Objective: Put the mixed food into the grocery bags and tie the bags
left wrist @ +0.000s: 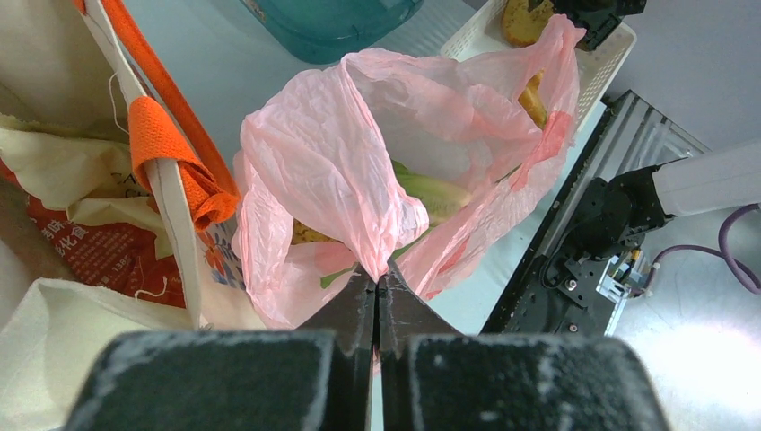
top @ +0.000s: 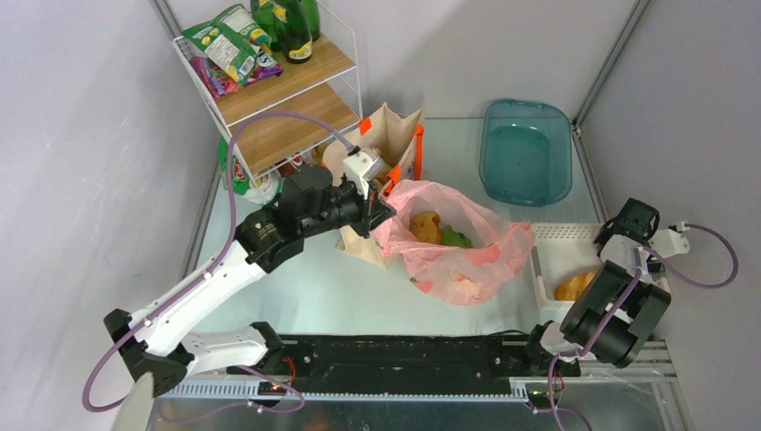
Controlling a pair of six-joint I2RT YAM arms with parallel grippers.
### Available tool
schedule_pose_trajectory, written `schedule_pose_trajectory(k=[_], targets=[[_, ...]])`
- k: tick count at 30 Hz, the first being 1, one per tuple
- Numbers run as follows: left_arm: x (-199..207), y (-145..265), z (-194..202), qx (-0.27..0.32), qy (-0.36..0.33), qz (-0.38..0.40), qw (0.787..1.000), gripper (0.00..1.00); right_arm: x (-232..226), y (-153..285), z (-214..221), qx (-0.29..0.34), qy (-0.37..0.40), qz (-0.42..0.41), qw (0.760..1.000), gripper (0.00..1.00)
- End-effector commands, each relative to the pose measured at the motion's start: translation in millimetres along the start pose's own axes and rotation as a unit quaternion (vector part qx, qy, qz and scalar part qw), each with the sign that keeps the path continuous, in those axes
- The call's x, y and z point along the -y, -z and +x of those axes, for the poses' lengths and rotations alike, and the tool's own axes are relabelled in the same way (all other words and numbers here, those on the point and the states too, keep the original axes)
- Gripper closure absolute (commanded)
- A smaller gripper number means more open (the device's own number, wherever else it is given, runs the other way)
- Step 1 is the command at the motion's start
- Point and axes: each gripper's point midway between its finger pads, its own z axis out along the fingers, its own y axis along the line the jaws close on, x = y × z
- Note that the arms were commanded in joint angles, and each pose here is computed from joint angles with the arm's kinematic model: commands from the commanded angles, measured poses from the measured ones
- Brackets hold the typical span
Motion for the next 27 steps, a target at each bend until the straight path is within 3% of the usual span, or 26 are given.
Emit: schedule_pose_trajectory(k=[1, 5, 8, 10, 15, 21, 24, 26, 27], targets=[[-3, 1, -12, 0.027, -0.017, -0.003, 0.999, 1.0, 2, -3, -14, 0.029, -0.067, 0.018, 0.997, 0.26], [-4, 7, -17, 0.038, -0.019, -0.005, 0.999, 1.0, 16, -8, -8, 0.007, -0.103, 0.042, 0.994, 0.47], [-3, 10, -19, 0.043, -0.017, -0.001, 0.999, 1.0, 20, -13, -3, -0.014, -0.111, 0.043, 0.993, 0.86], [-2, 12, -21, 0.046, -0.016, 0.001, 0.999, 1.0, 18, -11, -6, -0.013, -0.105, 0.036, 0.994, 1.0], [0, 21, -27, 0.06, -0.018, 0.003, 0.998, 1.0, -12, 26, -20, 0.021, -0.072, -0.019, 0.997, 1.0], [-1, 26, -29, 0.069, -0.021, -0.002, 0.997, 1.0, -25, 102, -45, 0.061, -0.069, -0.09, 0.992, 1.0], [1, 27, -29, 0.071, -0.02, 0.002, 0.997, 1.0, -30, 147, -63, 0.087, -0.08, -0.168, 0.979, 1.0], [0, 27, -29, 0.072, -0.02, 0.001, 0.997, 1.0, -48, 182, -66, 0.085, -0.055, -0.263, 0.959, 1.0], [0, 27, -29, 0.071, -0.019, 0.0, 0.997, 1.0, -65, 212, -65, 0.078, -0.041, -0.345, 0.934, 1.0]])
